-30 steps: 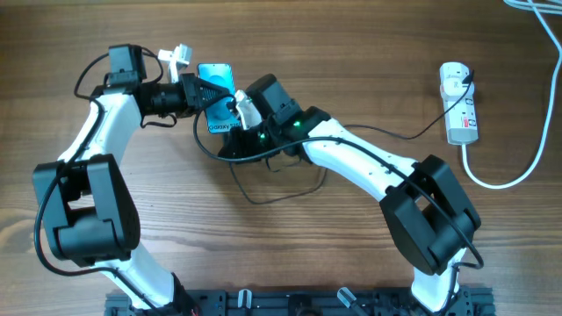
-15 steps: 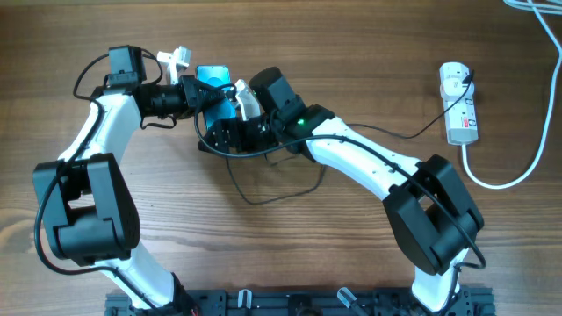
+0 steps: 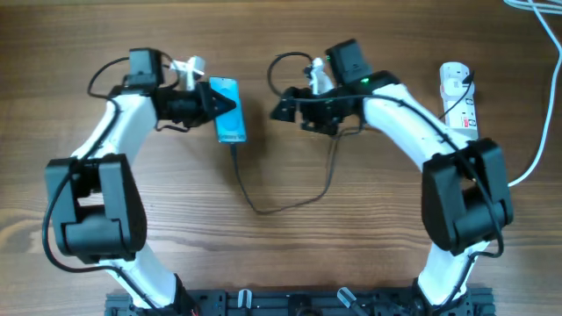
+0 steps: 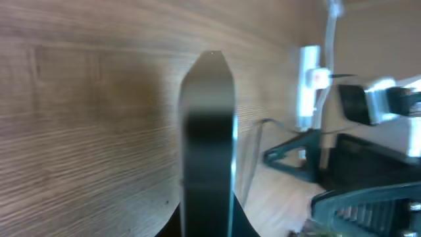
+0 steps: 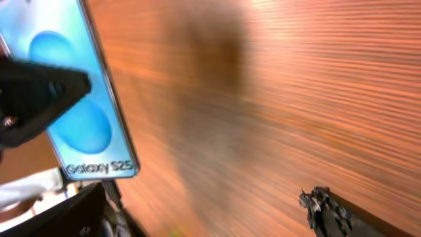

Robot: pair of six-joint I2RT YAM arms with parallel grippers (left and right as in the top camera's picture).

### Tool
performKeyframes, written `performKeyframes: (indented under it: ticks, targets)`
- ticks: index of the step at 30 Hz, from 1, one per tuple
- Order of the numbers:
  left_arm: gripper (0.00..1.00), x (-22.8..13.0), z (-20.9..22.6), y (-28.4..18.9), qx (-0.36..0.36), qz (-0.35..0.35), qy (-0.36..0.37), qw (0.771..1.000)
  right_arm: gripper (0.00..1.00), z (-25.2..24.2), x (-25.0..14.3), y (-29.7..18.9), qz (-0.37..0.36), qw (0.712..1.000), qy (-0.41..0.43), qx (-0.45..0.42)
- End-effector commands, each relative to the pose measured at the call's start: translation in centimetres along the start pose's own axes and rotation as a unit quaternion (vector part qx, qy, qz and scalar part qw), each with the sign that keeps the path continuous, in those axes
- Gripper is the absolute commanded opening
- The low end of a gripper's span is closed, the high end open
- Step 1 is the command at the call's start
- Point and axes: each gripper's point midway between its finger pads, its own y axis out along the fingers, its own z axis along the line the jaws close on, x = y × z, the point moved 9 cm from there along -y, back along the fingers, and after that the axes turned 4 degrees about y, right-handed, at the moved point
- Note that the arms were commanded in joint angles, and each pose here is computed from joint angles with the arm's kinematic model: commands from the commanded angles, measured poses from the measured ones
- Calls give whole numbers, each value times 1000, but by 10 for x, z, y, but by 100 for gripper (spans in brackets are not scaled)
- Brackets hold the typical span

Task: Plug charger to phone and switch on socket
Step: 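Open the right gripper and pull the right arm back, then lower the phone flat onto the table with the left gripper and release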

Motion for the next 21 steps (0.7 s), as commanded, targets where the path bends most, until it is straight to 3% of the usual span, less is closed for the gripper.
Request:
performKeyframes:
  ticks: [1,6,9,21]
  targets:
    - [4,-7,-15,28,95,3,-11,995,100,-28,12,-24,-40,996,14,-81]
    - [4,-21,-36,55,132,17,-7,991,100,-59,14,-38,-77,972,42,-217]
    - [4,-28,-43,72,179,13,0,984,100,-64,17,-41,-95,962,40,-253]
    - [4,-45,-62,100,234,6,31,972,100,-54,39,-42,-161,961,11,-223]
